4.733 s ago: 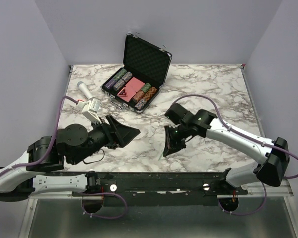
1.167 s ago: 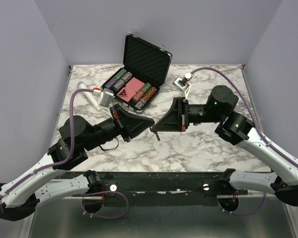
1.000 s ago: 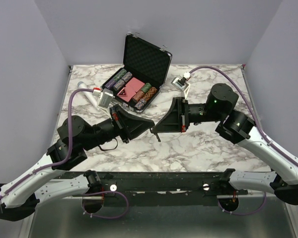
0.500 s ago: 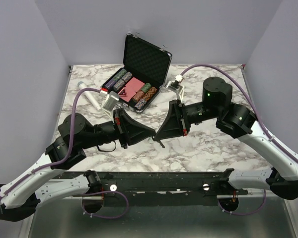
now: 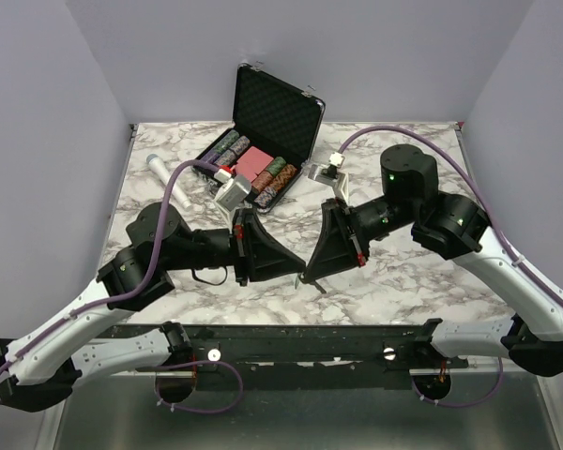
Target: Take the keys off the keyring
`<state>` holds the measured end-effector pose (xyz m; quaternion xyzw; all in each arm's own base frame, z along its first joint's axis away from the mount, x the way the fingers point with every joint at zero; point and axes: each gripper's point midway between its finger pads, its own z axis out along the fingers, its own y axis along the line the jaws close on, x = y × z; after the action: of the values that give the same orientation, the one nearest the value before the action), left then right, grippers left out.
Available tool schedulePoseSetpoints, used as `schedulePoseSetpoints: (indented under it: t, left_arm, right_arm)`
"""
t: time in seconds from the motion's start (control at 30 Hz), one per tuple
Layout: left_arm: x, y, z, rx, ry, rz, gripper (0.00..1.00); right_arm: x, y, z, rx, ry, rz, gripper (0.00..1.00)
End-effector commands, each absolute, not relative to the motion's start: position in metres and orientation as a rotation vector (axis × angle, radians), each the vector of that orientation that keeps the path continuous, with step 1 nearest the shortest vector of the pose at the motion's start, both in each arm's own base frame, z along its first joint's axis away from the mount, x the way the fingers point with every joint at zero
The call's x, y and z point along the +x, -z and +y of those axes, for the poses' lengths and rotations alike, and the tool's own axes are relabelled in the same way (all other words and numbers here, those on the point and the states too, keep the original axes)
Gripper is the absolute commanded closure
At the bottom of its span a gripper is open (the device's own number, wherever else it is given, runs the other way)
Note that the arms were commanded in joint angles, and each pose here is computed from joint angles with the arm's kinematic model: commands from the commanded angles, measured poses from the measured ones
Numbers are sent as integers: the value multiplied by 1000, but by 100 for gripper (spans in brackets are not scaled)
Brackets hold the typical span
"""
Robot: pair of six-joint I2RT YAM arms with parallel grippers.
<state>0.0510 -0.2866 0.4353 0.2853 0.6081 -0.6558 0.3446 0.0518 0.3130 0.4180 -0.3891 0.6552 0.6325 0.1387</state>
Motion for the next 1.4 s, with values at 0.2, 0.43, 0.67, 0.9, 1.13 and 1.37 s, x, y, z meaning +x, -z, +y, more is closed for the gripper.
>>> schedulePoseSetpoints:
  t: [0.2, 0.43, 0.67, 0.9, 1.13, 1.37]
  left_arm:
    - [5, -411, -292, 1121, 1830, 1717, 100]
    - [4, -407, -296, 1159, 1840, 1732, 100]
    - [-1, -402, -301, 1224, 1887, 1738, 100]
    - [-10, -400, -301, 1365, 1931, 1749, 100]
    - [-4, -401, -309, 1373, 1912, 1765, 100]
    - [-15, -405, -303, 1443, 1987, 1713, 100]
  right_arm:
    - [66, -423, 320, -1151, -1767, 1818, 99]
    - [63, -422, 318, -1155, -1780, 1821, 99]
    - [58, -421, 316, -1185, -1807, 1837, 99]
    - [53, -417, 313, -1217, -1825, 1864, 99]
    - [53, -414, 311, -1207, -1803, 1864, 99]
    - [45, -415, 306, -1240, -1836, 1850, 99]
